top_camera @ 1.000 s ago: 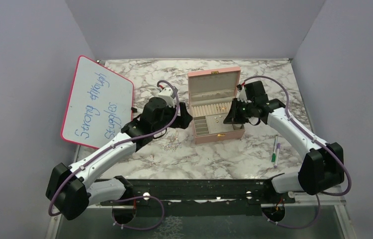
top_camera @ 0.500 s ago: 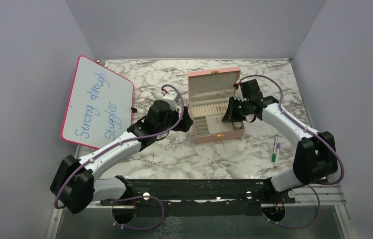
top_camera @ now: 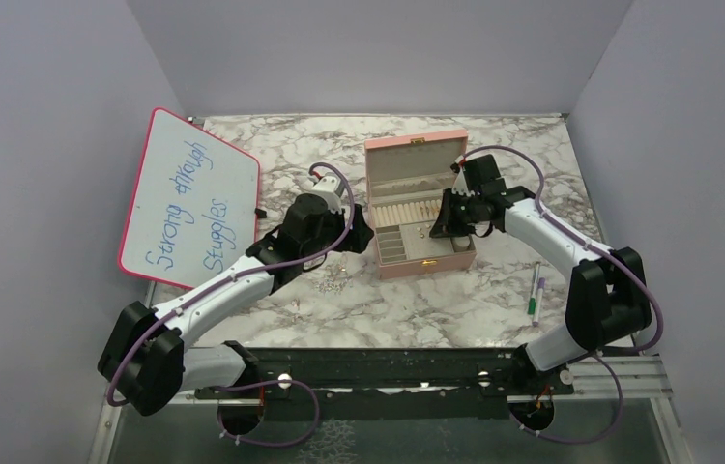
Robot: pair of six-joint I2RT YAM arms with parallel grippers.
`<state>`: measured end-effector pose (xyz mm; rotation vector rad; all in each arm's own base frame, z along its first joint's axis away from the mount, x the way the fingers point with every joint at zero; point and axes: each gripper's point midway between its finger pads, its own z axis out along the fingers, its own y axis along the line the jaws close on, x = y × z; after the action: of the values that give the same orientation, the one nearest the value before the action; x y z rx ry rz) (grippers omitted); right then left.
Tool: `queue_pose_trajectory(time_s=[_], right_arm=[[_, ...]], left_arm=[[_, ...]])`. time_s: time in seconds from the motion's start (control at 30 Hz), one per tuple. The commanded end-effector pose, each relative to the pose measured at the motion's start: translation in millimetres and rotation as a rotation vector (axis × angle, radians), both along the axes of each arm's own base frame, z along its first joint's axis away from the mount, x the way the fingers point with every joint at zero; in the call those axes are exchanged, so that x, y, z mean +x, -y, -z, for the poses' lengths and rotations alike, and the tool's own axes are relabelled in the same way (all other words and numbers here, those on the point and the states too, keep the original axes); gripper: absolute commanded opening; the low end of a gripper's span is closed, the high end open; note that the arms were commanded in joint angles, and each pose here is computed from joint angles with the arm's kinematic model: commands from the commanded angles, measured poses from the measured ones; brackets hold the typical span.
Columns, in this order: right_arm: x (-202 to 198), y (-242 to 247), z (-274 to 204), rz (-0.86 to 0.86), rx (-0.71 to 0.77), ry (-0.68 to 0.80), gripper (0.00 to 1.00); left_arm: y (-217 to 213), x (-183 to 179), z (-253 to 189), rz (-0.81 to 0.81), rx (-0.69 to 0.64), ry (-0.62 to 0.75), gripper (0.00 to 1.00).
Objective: Organize the mixed jewelry
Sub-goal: Place the jewelry in the jewelry box.
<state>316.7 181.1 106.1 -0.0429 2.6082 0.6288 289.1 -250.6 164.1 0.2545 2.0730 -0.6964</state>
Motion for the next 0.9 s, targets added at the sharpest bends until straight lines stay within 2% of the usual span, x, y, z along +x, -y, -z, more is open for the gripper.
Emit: queue_pose_trajectory(time_s=[0.0,0.87], right_arm=[[17,-1,-7,0.009,-0.02,0.055,0.13],[5,1,-5,-0.043,-0.041,0.011,0.13]], left_arm=[[0,6,-3,-0.014,-0.02,0.017,0.8],[2,6,1,-0.003,-0.036,-0.001,0.8]])
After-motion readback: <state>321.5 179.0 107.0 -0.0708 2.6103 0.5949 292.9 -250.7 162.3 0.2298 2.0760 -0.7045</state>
